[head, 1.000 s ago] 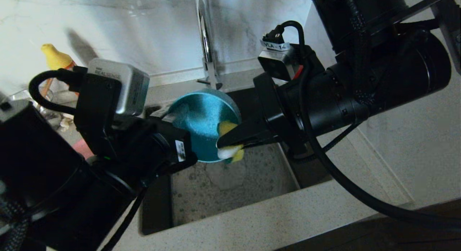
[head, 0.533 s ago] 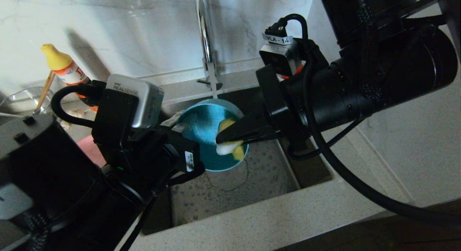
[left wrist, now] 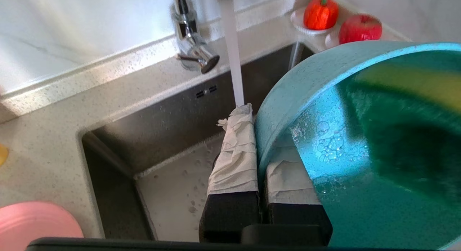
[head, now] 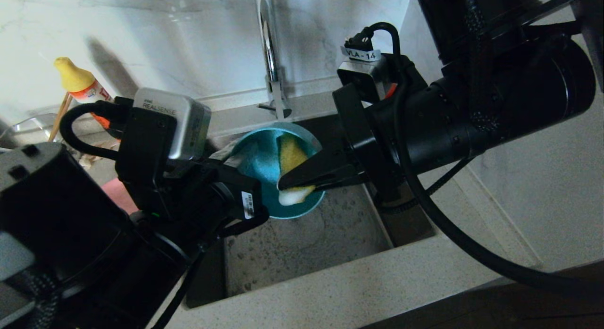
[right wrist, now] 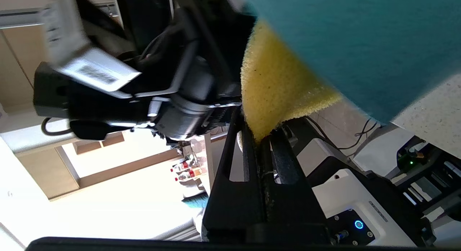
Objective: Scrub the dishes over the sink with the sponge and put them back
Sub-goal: Wipe the bowl
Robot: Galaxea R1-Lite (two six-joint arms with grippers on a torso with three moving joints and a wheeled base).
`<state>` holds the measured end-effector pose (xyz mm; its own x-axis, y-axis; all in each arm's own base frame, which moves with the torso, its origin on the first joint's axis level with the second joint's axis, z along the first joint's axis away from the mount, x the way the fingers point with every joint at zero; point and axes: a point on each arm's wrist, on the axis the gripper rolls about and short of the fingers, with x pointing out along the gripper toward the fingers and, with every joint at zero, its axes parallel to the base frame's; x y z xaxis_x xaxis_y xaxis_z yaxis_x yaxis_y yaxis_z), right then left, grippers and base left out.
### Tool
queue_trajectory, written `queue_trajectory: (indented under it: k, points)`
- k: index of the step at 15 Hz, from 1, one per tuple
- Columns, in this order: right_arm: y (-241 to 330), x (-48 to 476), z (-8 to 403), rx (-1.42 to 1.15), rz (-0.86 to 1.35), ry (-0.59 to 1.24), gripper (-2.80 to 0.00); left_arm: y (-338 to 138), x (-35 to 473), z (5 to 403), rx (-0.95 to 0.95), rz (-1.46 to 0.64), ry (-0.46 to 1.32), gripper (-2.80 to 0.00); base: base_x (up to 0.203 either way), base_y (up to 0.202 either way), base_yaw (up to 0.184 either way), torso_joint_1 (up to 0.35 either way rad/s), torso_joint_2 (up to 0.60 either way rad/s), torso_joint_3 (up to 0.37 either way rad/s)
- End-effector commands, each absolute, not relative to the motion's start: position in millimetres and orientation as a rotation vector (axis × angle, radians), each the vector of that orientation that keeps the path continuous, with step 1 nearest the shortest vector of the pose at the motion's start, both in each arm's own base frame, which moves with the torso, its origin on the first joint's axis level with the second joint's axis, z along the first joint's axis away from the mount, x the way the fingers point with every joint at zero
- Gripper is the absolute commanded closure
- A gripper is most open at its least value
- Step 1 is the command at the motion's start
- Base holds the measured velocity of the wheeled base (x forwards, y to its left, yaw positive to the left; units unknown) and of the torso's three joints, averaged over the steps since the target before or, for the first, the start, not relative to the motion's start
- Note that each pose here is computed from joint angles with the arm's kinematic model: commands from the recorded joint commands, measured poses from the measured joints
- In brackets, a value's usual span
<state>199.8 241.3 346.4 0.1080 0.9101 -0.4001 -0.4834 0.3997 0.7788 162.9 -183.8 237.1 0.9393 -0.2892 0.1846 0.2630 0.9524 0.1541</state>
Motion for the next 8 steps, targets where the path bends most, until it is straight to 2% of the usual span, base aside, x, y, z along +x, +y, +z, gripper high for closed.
queue_trajectory:
  k: [1, 8]
  points:
    - [242, 207, 341, 0.534, 1.07, 1.017, 0.0, -179, 159, 243, 0.11, -0.276, -0.227, 0.0, 0.0, 0.0, 0.0, 0.0, 0.0, 0.0]
    - [231, 217, 341, 0.554, 1.028, 0.997, 0.0, -175, 157, 245, 0.103, -0.273, -0.235, 0.0, 0.0, 0.0, 0.0, 0.0, 0.0, 0.0]
